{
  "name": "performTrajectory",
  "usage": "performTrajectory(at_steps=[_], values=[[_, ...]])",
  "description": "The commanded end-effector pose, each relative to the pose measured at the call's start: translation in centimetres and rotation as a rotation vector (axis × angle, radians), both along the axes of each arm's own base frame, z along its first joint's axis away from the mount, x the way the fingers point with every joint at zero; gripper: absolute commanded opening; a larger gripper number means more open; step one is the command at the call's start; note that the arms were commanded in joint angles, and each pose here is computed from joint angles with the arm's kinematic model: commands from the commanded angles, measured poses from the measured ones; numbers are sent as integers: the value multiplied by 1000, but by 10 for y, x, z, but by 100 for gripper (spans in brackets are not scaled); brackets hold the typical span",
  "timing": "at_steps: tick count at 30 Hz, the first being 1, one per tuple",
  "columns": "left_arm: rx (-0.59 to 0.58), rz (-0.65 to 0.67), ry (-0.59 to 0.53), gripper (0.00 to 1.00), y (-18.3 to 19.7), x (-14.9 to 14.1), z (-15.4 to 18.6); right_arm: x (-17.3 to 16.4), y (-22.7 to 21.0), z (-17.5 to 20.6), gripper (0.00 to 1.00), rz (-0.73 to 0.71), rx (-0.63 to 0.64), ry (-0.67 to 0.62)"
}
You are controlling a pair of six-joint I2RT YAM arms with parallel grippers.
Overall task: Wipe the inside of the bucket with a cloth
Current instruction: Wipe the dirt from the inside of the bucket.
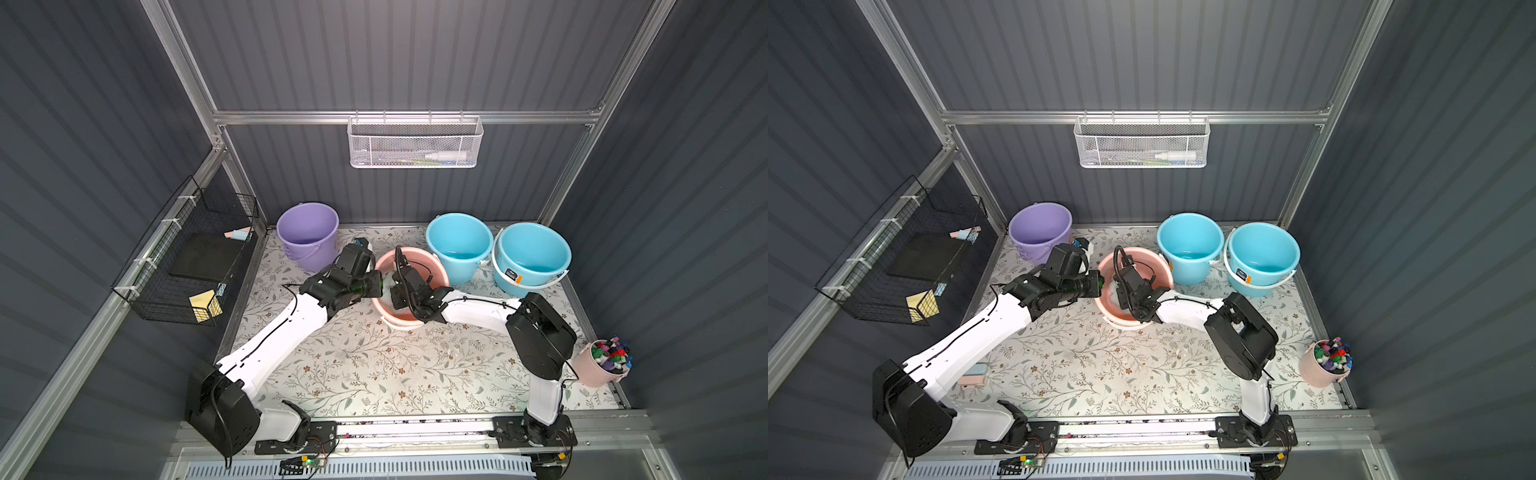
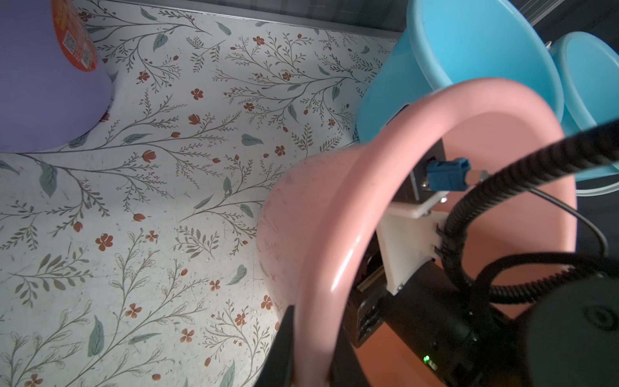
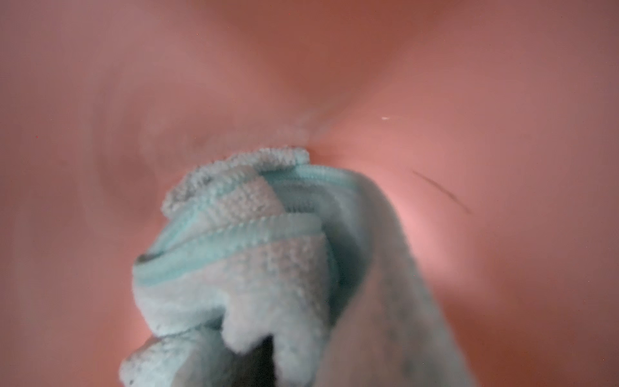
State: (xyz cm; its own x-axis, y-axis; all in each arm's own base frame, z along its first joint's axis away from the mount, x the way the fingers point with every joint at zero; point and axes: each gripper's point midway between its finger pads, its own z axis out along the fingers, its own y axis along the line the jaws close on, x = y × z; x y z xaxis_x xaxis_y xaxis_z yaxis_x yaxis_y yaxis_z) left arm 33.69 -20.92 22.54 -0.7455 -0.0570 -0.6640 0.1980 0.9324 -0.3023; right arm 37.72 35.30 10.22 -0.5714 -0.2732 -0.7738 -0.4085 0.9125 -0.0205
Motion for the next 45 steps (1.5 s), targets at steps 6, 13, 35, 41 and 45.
performTrajectory(at_steps=[6, 13, 35, 41, 45], values=[[59, 33, 39, 0, 10, -8, -10, 14, -51, 19, 0, 98, -515, -149], [97, 53, 40, 0, 14, -2, -23, -28, -87, -11, 0, 298, -809, 113], [71, -23, 61, 0, -2, -2, -54, -114, 16, -32, 0, 541, -70, 562], [82, -39, 71, 0, -2, -4, -55, -68, 42, -15, 0, 467, 49, 307], [75, -54, 74, 0, -4, -6, -54, -39, 41, 0, 0, 410, 37, 114]])
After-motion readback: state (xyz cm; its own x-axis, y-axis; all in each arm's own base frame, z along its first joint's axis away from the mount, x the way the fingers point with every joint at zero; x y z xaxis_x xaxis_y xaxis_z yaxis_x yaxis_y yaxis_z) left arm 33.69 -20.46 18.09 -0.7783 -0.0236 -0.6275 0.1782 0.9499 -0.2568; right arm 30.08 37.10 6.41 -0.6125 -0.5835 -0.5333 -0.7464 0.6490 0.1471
